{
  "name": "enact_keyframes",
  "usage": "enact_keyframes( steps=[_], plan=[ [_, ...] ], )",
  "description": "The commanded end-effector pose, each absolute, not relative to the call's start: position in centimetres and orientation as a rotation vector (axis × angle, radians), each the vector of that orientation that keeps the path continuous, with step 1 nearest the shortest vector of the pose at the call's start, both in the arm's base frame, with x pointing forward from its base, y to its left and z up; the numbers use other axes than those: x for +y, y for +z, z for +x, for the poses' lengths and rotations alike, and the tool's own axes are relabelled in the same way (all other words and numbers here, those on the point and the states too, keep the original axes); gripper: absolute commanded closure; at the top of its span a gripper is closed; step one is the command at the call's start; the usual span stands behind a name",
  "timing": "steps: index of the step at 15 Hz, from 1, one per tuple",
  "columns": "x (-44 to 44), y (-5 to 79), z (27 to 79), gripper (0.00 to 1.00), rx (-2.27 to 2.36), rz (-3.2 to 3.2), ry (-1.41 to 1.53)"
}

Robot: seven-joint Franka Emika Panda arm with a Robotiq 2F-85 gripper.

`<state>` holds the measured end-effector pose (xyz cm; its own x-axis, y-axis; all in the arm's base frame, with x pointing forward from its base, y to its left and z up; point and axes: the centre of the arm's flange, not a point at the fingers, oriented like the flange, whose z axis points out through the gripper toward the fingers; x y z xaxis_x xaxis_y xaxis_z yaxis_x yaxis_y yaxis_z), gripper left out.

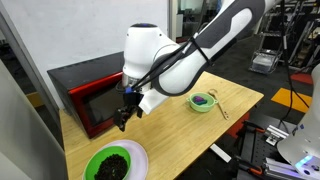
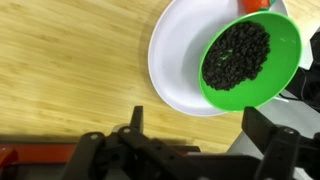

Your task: Close the microwave door, move the white plate to the right, remove the zucchini and purple grapes from the green pot and place them on the white plate

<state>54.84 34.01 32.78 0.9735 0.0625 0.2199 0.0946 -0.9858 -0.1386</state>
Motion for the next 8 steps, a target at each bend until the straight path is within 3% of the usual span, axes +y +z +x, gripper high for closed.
enact_keyframes(
  steps=[1, 8],
  plan=[
    [32.6, 30.5, 53.9, 0.00, -0.121, -2.975, -0.223],
    [31.2, 28.3, 52.8, 0.00, -0.082, -3.007, -0.130]
  ],
)
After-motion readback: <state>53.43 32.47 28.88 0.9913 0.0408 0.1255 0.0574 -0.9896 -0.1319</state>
